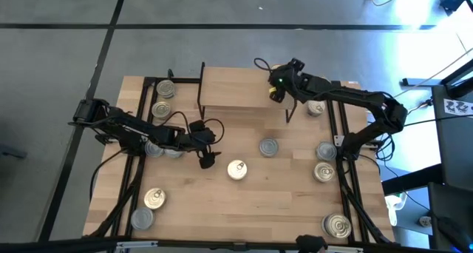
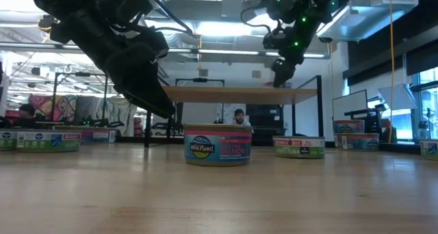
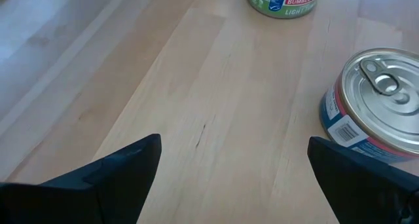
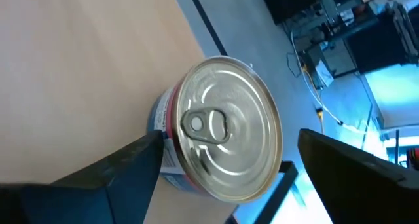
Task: Stack canned seafood by type on shelf
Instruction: Put the blue pink tuna can on the shelf, then stack the blue pink tuna can on top of the blue pink tuna can on the shelf
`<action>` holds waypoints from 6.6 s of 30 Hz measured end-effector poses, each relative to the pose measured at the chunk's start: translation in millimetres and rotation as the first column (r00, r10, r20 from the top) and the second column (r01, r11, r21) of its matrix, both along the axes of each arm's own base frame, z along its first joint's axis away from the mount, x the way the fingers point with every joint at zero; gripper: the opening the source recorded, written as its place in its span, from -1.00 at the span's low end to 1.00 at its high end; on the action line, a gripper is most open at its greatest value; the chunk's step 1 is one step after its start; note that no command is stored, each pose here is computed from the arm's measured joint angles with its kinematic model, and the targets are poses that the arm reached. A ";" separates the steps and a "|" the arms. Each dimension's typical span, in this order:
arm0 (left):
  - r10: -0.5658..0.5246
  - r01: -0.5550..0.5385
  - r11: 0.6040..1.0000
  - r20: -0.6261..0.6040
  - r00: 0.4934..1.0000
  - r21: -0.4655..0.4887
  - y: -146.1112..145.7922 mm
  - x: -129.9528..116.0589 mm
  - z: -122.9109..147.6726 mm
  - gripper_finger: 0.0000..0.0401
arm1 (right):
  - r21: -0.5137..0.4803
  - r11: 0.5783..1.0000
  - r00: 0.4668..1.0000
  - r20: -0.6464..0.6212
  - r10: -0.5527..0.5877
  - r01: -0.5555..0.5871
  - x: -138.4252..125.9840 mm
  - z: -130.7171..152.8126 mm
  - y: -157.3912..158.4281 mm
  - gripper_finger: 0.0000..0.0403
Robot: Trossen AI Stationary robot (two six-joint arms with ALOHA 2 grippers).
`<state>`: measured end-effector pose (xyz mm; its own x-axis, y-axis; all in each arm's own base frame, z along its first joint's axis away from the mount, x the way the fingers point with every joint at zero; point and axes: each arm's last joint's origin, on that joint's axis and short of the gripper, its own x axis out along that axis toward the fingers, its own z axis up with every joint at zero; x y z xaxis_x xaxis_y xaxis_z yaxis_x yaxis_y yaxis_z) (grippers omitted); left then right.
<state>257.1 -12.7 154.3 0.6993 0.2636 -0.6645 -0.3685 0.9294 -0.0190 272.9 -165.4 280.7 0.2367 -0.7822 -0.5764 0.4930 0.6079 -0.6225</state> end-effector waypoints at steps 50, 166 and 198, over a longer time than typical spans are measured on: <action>-0.203 0.208 0.975 0.057 0.977 -0.083 -83.3 22.3 -55.9 0.90 | 0.466 0.550 0.721 0.457 0.521 -0.693 15.3 -126.9 245.3 0.74; -0.192 0.191 0.981 0.084 0.978 0.028 -81.1 31.9 -36.3 -0.97 | -0.071 0.217 0.221 -0.060 0.973 -0.974 50.7 -156.4 282.8 0.74; -0.205 0.202 0.979 0.097 0.974 0.039 -81.5 32.9 -35.2 -0.97 | -0.127 0.236 0.258 -0.211 0.943 -0.964 60.6 -173.5 273.1 0.74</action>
